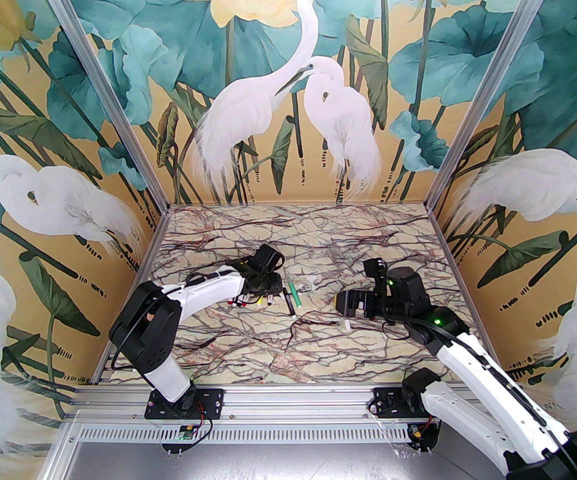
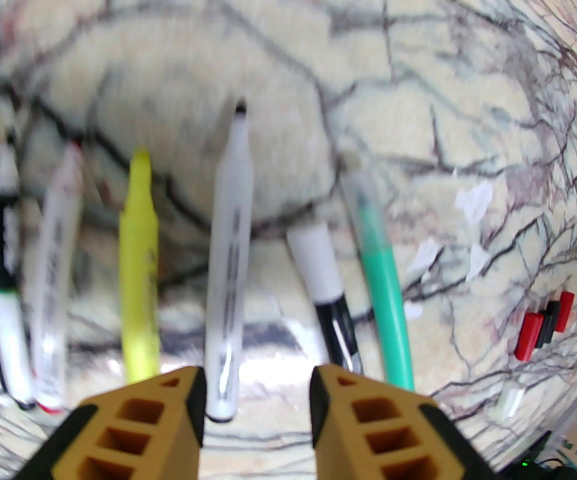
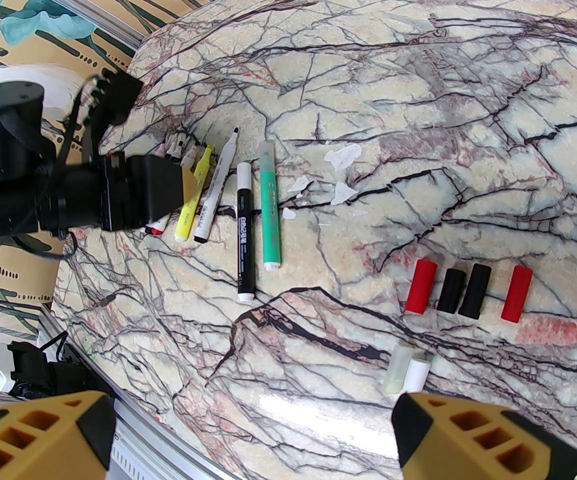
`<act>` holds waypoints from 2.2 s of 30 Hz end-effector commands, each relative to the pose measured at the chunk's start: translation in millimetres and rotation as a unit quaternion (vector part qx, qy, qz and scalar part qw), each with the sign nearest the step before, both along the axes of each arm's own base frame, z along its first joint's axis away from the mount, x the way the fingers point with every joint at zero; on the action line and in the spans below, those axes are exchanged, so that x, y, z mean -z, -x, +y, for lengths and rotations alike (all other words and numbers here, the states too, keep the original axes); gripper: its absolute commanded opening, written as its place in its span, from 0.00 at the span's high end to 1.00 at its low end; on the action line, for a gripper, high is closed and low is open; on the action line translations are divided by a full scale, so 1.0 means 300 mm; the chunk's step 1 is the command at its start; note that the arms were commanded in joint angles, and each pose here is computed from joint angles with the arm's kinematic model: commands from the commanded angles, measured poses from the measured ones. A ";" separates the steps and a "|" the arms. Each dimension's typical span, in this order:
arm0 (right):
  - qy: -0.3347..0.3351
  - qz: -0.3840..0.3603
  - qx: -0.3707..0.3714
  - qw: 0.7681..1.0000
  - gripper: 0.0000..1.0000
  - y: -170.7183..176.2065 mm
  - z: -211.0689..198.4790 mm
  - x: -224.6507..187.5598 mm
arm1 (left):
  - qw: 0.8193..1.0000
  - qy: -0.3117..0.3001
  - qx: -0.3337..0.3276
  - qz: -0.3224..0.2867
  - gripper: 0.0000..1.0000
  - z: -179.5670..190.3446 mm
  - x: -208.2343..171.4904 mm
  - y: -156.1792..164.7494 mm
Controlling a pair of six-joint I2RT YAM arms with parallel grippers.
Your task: Open the pen caps
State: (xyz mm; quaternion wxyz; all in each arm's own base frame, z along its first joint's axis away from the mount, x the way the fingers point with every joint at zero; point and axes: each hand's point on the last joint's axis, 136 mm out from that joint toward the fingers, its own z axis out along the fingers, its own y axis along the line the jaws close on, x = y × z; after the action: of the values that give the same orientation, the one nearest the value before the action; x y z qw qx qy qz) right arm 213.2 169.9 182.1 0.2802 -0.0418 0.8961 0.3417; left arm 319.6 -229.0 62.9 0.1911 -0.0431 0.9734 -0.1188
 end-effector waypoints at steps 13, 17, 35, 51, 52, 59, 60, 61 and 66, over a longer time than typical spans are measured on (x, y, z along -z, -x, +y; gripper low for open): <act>0.012 -0.008 0.007 1.000 0.00 0.010 -0.019 -0.005 | 0.999 0.038 -0.005 0.026 0.59 -0.149 0.045 0.010; 0.011 -0.008 0.007 1.000 0.01 0.008 -0.018 -0.004 | 0.999 0.034 -0.001 0.031 0.60 -0.158 0.061 0.015; 0.013 -0.004 0.008 1.000 0.01 0.010 -0.020 0.009 | 0.998 0.006 0.013 0.055 0.65 -0.143 0.132 0.045; 0.012 -0.003 0.007 1.000 0.01 0.000 -0.014 0.009 | 0.995 -0.057 0.043 0.072 0.71 -0.085 0.164 0.073; 0.012 -0.002 0.008 1.000 0.01 -0.001 -0.013 0.008 | 0.995 -0.059 0.042 0.073 0.71 -0.082 0.168 0.073; 0.012 -0.005 0.007 1.000 0.01 -0.003 -0.012 0.000 | 0.995 -0.060 0.035 0.071 0.73 -0.082 0.177 0.065; 0.011 -0.004 0.007 1.000 0.01 -0.003 -0.012 0.000 | 0.995 -0.059 0.033 0.070 0.73 -0.084 0.176 0.063; 0.011 -0.005 0.008 1.000 0.01 -0.004 -0.012 0.000 | 0.995 -0.058 0.033 0.070 0.74 -0.087 0.174 0.062; 0.006 -0.004 0.007 1.000 0.01 -0.001 -0.009 -0.002 | 0.997 -0.040 0.022 0.055 0.76 -0.092 0.119 0.055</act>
State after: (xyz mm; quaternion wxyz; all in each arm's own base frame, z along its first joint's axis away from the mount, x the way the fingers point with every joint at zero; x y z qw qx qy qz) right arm 213.4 166.0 180.3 0.2832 -0.0367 0.8991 0.3319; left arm 299.9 -257.4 19.1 0.1231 -0.0145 0.9886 -0.0849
